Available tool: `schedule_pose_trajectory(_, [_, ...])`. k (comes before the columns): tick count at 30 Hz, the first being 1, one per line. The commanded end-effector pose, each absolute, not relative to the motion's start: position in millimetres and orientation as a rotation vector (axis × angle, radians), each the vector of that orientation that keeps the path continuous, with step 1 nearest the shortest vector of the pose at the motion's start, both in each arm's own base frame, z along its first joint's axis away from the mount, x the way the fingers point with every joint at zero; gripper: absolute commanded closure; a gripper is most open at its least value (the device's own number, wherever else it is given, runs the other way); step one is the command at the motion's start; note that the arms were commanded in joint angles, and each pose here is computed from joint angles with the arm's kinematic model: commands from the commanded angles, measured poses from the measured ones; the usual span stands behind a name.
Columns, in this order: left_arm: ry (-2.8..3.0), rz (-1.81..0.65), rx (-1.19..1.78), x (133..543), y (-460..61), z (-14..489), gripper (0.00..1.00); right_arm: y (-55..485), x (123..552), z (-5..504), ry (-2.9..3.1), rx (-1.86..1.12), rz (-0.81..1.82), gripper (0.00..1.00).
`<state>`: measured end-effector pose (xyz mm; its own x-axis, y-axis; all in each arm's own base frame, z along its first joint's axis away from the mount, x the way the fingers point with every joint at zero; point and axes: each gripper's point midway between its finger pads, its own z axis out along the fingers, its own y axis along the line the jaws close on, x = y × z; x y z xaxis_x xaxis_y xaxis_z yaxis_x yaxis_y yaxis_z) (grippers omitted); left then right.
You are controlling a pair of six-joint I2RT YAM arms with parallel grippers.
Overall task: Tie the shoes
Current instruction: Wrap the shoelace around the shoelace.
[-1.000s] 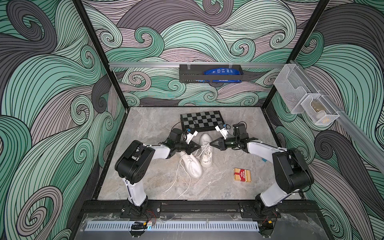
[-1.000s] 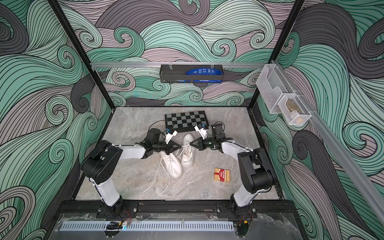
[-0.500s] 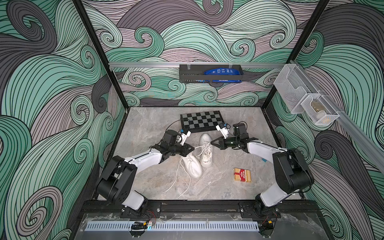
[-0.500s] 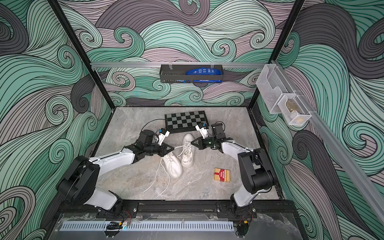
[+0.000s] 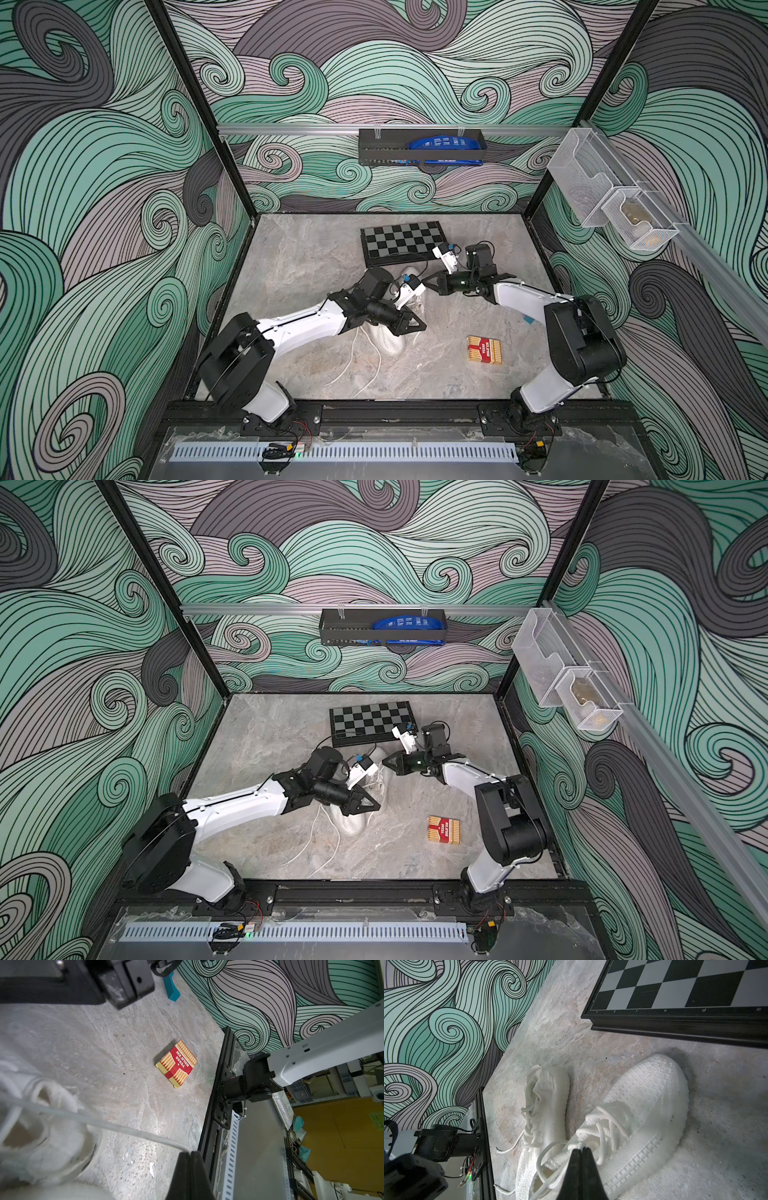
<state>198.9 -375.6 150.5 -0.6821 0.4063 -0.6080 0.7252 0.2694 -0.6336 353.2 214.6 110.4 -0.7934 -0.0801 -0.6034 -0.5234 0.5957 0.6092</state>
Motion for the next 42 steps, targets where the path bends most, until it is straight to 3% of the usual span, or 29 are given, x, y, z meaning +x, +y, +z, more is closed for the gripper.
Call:
schedule_pose_trajectory(1, [2.135,-1.412,1.111,204.0,-400.8,150.6,1.00,217.1,363.3,113.5,2.279,-0.476,1.109,1.00])
schedule_pose_trajectory(4, [2.119,-1.386,1.078,218.9,-414.4,142.9,1.00,217.4,364.0,112.3,2.282,-0.475,1.108,1.00])
schedule_pose_trajectory(5, [2.118,-1.372,1.065,223.2,-416.1,141.1,0.92,216.8,364.7,112.5,2.281,-0.473,1.107,1.00])
schedule_pose_trajectory(7, [2.116,-1.330,1.034,231.9,-416.6,140.9,0.58,217.1,365.2,112.0,2.281,-0.473,1.105,1.00])
schedule_pose_trajectory(8, [2.118,-1.319,1.024,233.1,-414.8,141.0,0.47,217.2,365.1,112.0,2.281,-0.475,1.105,1.00])
schedule_pose_trajectory(11, [2.098,-1.304,1.002,234.7,-403.1,150.1,0.26,218.0,365.1,112.3,2.278,-0.480,1.112,1.00])
schedule_pose_trajectory(12, [2.089,-1.301,0.999,235.0,-398.3,153.0,0.24,218.3,365.3,112.6,2.276,-0.482,1.114,1.00])
schedule_pose_trajectory(17, [2.085,-1.248,0.926,260.5,-357.5,157.5,0.26,220.7,364.3,116.9,2.262,-0.498,1.132,1.00])
schedule_pose_trajectory(23, [2.030,-1.358,0.865,303.8,-325.5,162.2,0.39,223.6,361.2,120.5,2.247,-0.519,1.161,1.00])
schedule_pose_trajectory(29, [1.981,-1.395,0.887,330.8,-332.4,159.5,0.48,226.8,356.5,122.2,2.235,-0.545,1.206,1.00])
schedule_pose_trajectory(42, [1.986,-1.516,0.929,340.6,-346.9,125.9,0.51,230.6,353.7,121.1,2.230,-0.563,1.250,1.00])
